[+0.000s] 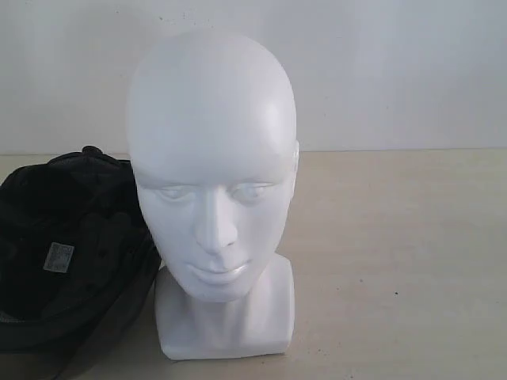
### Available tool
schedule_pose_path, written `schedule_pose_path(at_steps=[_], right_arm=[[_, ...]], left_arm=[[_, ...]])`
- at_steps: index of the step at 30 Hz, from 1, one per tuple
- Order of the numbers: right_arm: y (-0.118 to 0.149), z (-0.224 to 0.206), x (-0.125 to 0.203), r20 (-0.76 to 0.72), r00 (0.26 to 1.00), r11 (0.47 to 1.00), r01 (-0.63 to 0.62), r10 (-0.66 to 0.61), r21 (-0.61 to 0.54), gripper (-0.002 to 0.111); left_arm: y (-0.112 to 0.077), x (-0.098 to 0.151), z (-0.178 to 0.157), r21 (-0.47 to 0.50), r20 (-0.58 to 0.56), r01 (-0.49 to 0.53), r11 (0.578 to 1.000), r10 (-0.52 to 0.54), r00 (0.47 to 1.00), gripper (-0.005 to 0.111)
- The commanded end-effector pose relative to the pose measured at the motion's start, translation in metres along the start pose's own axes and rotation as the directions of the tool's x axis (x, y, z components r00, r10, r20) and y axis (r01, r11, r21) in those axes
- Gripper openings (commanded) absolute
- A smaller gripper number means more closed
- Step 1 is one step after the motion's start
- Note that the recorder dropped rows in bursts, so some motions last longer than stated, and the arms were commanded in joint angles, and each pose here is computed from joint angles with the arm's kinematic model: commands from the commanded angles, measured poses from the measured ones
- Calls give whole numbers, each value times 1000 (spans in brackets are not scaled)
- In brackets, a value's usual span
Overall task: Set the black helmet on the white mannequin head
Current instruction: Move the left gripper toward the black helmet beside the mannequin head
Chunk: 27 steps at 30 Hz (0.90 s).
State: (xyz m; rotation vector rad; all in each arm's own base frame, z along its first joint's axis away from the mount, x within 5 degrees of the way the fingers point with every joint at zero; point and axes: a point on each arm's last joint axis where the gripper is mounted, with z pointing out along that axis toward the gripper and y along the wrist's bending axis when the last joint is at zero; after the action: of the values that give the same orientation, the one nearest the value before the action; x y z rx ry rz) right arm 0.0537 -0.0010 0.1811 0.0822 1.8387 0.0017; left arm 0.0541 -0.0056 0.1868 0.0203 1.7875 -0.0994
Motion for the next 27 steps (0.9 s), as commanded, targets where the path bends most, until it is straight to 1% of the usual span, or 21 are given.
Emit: schedule_pose_path(at_steps=[1, 9, 11, 12, 14, 15, 16, 17, 19, 20, 22, 23, 24, 25, 26, 27], right_arm=[[0, 0, -1, 16, 1000, 1000, 6, -6, 4, 0], [0, 0, -1, 16, 1000, 1000, 6, -6, 4, 0], [0, 0, -1, 16, 1000, 1000, 6, -6, 4, 0], [0, 0, -1, 16, 1000, 1000, 6, -6, 4, 0], [0, 0, -1, 16, 1000, 1000, 6, -6, 4, 0], [0, 0, -1, 16, 1000, 1000, 6, -6, 4, 0], [0, 0, -1, 16, 1000, 1000, 6, -6, 4, 0], [0, 0, -1, 16, 1000, 1000, 6, -6, 4, 0], [0, 0, -1, 16, 1000, 1000, 6, -6, 4, 0], [0, 0, -1, 16, 1000, 1000, 6, -6, 4, 0], [0, 0, -1, 16, 1000, 1000, 6, -6, 4, 0], [0, 0, -1, 16, 1000, 1000, 6, -6, 4, 0], [0, 0, -1, 16, 1000, 1000, 6, -6, 4, 0], [0, 0, -1, 16, 1000, 1000, 6, -6, 4, 0], [0, 0, -1, 16, 1000, 1000, 6, -6, 4, 0], [0, 0, -1, 16, 1000, 1000, 6, -6, 4, 0]], left_arm=[[0, 1, 0, -1, -2, 2, 1000, -2, 1000, 4], [0, 1, 0, -1, -2, 2, 1000, -2, 1000, 4], [0, 1, 0, -5, -2, -23, 1000, 23, 1000, 4], [0, 1, 0, 0, -2, 1, 1000, -1, 1000, 4], [-3, -26, -9, 23, 84, 49, 999, -50, 995, 4], [-5, -49, -19, 32, 157, 48, 998, -52, 986, 4], [-6, -61, -25, 40, 197, 55, 998, -62, 978, 4], [-8, -81, -37, 72, 260, 90, 993, -106, 960, 4], [-11, -102, -50, 119, 327, 132, 984, -165, 931, 4], [-11, -110, -55, 122, 371, 131, 984, -168, 913, 4], [-9, -122, -63, 120, 480, 132, 984, -173, 860, 4], [-9, -123, -63, 120, 497, 134, 984, -177, 849, 4], [-9, -125, -65, 140, 506, 161, 977, -210, 836, 4], [-10, -126, -65, 169, 491, 195, 966, -254, 834, 4], [-12, -126, -66, 190, 466, 215, 958, -281, 839, 4], [-14, -125, -67, 211, 418, 226, 951, -297, 858, 4]])
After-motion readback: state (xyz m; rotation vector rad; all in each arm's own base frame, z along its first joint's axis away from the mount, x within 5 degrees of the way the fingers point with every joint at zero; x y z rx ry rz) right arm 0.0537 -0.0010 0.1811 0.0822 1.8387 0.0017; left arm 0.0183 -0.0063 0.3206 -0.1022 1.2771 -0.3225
